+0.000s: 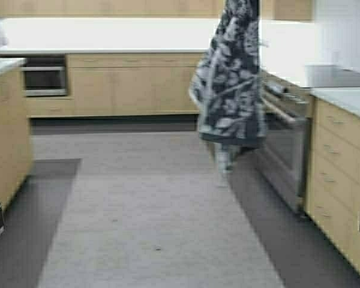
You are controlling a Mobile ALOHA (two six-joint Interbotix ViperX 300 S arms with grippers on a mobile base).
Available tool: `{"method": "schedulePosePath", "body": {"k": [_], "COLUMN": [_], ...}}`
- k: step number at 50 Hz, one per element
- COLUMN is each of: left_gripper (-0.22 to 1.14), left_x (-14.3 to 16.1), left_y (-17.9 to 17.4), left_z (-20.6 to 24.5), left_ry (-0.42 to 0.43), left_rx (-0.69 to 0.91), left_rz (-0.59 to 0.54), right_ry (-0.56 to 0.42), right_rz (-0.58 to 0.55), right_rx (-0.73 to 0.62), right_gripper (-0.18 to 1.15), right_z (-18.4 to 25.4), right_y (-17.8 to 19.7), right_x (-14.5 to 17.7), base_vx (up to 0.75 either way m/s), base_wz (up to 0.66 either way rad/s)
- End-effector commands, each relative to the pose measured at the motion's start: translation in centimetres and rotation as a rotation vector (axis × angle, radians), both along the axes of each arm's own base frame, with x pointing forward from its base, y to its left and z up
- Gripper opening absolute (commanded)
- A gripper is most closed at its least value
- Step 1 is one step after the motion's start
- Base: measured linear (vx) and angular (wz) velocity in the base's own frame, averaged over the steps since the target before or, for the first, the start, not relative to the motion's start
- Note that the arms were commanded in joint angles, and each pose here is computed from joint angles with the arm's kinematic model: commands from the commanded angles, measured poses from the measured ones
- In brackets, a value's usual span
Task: Get the cloth and wipe up the spill under the wine glass
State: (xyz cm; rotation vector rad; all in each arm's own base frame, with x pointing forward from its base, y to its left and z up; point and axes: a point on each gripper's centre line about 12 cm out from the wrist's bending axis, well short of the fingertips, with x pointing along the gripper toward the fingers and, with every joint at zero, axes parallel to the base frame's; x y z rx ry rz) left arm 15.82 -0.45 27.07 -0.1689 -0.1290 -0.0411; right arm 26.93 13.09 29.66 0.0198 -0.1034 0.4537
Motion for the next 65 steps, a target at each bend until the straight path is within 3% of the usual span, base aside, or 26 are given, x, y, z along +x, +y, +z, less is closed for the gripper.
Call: {"method": "schedulePosePath", "body": {"k": [1, 65], "left_gripper": [0.02, 0.02], "left_x": [0.14, 0.30], "left_y": [0.02, 0.01], "left_z": [0.61, 0.91], "left_ry": [-0.012, -0.015], "left_rx": [0.004, 0.030], "left_rz": [0.002, 0.005], "right_ry": [-0.030, -0.046], "right_rz": [0.001, 0.022], "right_rx": [0.015, 0.025], "right_gripper": [0.07, 0.07], "right_z": [0.81, 1.35], "right_y": [0.05, 0.81], "right_x": [0.02, 0.17], "base_vx": [-0.09, -0.02], "base_wz": [0.40, 0.46]}}
